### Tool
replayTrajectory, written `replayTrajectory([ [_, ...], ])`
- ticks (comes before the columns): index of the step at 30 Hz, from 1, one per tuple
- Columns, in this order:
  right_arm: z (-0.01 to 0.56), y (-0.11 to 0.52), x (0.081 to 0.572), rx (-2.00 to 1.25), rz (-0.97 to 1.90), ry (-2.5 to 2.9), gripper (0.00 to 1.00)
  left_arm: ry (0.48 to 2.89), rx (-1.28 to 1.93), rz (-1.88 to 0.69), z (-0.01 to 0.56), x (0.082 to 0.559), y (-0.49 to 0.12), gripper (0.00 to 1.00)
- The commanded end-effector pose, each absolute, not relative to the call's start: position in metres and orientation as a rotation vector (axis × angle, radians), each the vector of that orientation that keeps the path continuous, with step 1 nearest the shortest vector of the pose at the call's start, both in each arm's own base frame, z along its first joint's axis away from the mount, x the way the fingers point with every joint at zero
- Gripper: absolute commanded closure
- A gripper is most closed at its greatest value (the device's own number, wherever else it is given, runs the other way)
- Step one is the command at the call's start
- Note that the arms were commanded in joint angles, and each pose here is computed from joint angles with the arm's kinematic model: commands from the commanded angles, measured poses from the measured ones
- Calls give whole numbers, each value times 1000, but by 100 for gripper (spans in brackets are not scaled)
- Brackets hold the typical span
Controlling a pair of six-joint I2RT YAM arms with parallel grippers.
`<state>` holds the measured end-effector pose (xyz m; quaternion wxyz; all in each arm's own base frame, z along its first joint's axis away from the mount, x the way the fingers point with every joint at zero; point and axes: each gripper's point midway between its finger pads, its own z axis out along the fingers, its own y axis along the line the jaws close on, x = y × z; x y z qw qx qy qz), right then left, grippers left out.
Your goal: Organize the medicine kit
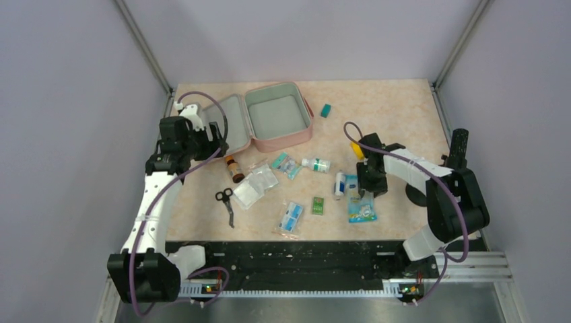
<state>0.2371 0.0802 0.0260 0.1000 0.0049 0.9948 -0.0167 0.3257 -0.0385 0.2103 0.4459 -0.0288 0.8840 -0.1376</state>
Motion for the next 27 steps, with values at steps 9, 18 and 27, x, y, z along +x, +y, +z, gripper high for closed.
replayTrajectory([
  [9,33,87,252,20,80,2904,99,2125,-72,-400,223,334,-44,19],
  [18,135,109,294,-63,258,2618,100,2068,56,-619,250,346,-81,18],
  [27,209,154,351,-149,483,2375,100,2062,177,-661,259,364,-115,19],
])
